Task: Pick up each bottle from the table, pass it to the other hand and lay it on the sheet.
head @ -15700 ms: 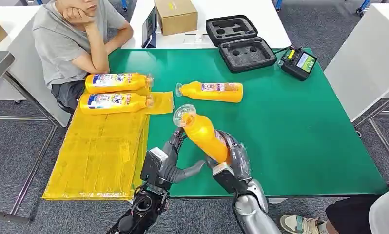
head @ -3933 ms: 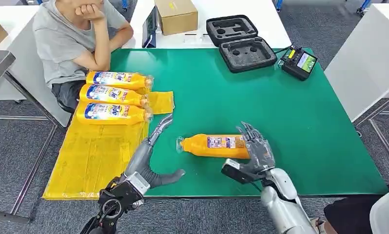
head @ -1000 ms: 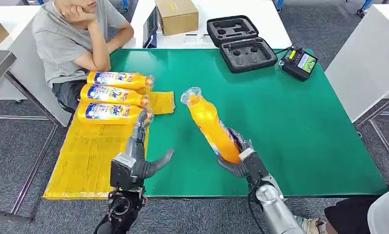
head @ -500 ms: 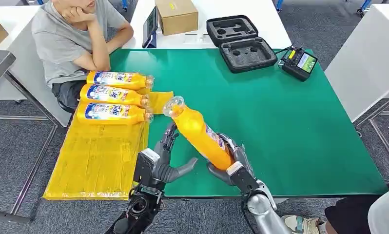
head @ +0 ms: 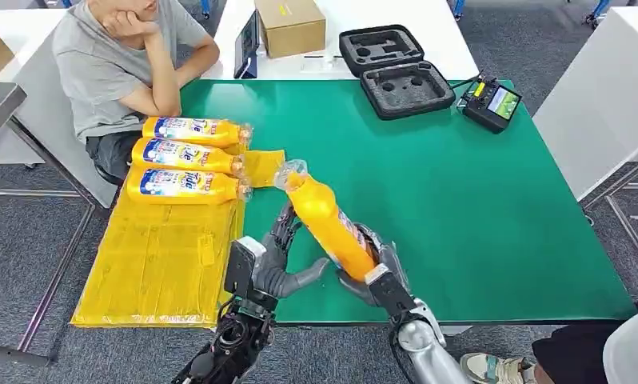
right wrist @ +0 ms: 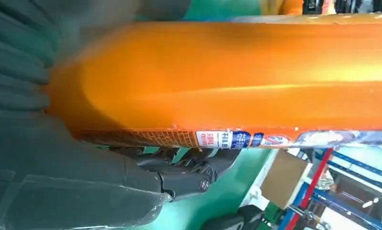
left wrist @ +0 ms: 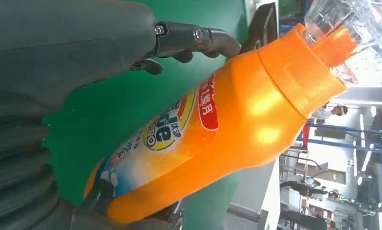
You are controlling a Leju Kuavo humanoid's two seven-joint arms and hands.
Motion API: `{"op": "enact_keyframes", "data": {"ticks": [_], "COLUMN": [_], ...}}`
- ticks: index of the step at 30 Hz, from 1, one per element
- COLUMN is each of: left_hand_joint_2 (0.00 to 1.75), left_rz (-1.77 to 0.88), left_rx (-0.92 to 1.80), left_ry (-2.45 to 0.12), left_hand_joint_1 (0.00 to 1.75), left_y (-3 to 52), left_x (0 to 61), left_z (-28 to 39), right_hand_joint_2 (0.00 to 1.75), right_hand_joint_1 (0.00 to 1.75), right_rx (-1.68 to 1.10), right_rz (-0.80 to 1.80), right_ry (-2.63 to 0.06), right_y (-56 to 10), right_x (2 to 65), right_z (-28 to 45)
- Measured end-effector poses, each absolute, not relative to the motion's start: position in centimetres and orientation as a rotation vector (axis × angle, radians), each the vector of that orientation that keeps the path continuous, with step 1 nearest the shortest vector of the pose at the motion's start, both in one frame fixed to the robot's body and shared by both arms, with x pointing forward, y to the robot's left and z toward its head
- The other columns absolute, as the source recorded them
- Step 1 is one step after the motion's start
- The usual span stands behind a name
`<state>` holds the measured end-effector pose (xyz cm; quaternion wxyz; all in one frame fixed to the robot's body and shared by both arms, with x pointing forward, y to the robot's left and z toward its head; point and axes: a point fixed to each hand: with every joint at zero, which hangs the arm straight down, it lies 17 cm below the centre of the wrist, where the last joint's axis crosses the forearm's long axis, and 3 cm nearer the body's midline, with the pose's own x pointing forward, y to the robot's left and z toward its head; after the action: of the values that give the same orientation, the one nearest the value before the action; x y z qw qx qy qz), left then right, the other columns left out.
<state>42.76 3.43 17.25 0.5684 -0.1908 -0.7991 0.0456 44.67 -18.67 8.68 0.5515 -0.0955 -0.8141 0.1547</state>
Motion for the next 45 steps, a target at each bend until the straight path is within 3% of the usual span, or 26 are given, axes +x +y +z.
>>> {"op": "enact_keyframes", "data": {"ticks": [36, 38, 40, 42, 45], "left_hand_joint_2": [1.75, 1.75, 1.75, 1.75, 1.75], "left_rz": [0.112, 0.115, 0.115, 0.116, 0.118], "left_rx": [-0.381, -0.385, -0.392, -0.393, -0.394], "left_ry": [-1.810, -1.811, -1.813, -1.817, -1.821], "left_hand_joint_1": [0.00, 1.75, 1.75, 1.75, 1.75], "left_y": [3.0, 2.9, 2.9, 2.9, 2.9], "left_x": [45.0, 45.0, 45.0, 44.9, 44.8], "left_z": [14.8, 14.8, 14.9, 15.0, 15.0], "right_hand_joint_2": [1.75, 1.75, 1.75, 1.75, 1.75], "right_hand_joint_1": [1.75, 1.75, 1.75, 1.59, 1.59], "right_rx": [-0.190, -0.189, -0.188, -0.188, -0.188], "right_rz": [0.493, 0.491, 0.488, 0.485, 0.483], "right_ry": [-1.965, -1.965, -1.964, -1.964, -1.963], "right_y": [-13.3, -13.3, -13.4, -13.4, -13.4], "right_x": [43.7, 43.7, 43.7, 43.7, 43.8], "right_z": [9.0, 9.0, 9.0, 9.0, 9.0]}}
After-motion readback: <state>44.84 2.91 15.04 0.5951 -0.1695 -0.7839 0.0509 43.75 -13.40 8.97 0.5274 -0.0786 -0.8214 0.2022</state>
